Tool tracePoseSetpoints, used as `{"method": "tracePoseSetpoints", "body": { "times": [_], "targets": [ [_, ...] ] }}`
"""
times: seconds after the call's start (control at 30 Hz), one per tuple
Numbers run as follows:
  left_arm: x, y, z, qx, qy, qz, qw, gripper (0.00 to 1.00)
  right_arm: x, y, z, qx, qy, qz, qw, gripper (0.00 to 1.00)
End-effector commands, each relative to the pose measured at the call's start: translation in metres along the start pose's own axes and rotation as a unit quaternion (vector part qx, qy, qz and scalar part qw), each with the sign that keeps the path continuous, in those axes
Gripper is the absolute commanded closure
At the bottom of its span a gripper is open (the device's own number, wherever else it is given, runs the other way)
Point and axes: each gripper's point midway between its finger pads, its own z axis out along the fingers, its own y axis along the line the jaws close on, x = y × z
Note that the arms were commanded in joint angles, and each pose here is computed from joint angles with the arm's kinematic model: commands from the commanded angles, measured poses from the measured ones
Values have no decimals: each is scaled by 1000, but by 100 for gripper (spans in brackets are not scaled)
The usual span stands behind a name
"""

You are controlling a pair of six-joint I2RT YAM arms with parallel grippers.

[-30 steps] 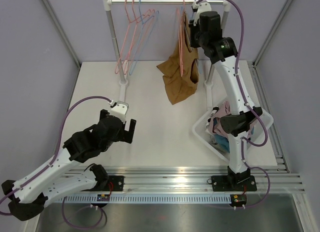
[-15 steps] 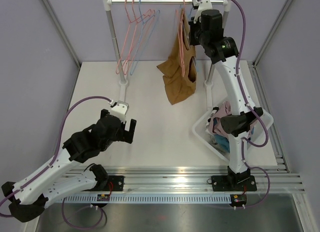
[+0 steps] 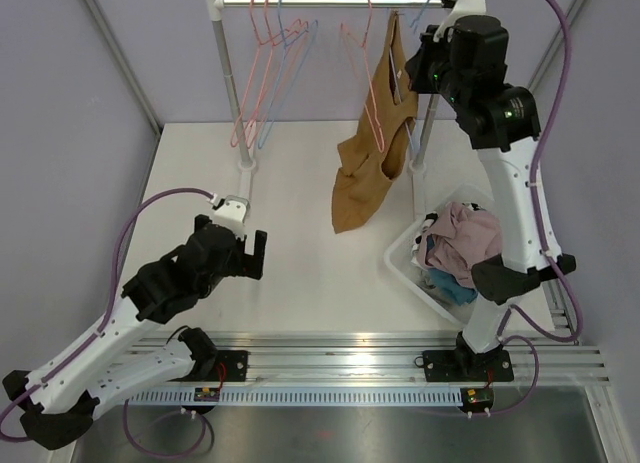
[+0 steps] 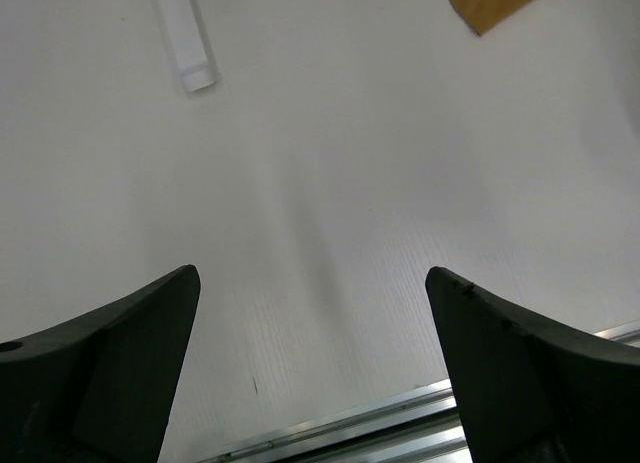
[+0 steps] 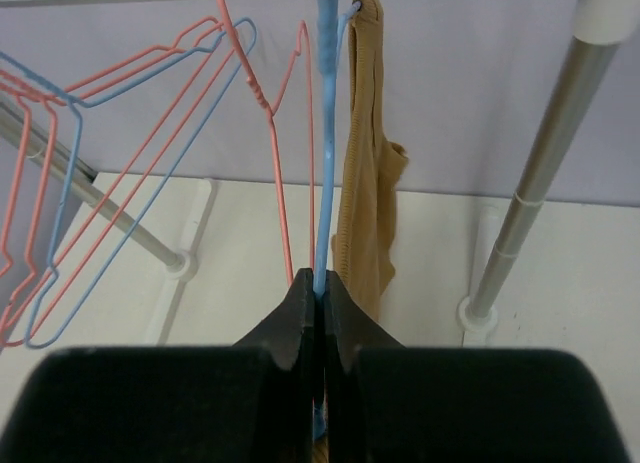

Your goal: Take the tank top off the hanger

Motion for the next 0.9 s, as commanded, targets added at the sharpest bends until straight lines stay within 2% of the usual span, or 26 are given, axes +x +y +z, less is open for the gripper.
{"method": "tracePoseSetpoints", "body": {
  "times": [0.0,0.13,0.3,0.5,0.53,0.57,0.73,0.87],
  "targets": [
    [-36,2,-15,6,-58,-48,997,1,-28,-1,-54,-6,-32,53,998,100],
    [-59,2,-32,19,-91,-73,993,1,-27,4,-90,-37,-27,64,997,100],
    [-100,-9,-64,72,-137,-98,983,1,-32,14,-154,-91,-32,86,992,100],
    [-166,-21,-110,137,-218,-99,961,1,-5,46,-224,-206,39,110,972,100],
    [-177,-22,-114,141,-232,-97,958,1,-6,49,-242,-225,30,111,968,100],
    [-185,-23,-118,144,-241,-94,955,1,5,56,-245,-247,52,112,961,100],
    [-222,-41,-128,178,-275,-66,942,1,24,68,-284,-309,78,108,942,100],
    [-236,-57,-132,211,-292,-65,931,1,39,64,-290,-308,100,94,942,100]
  ]
}}
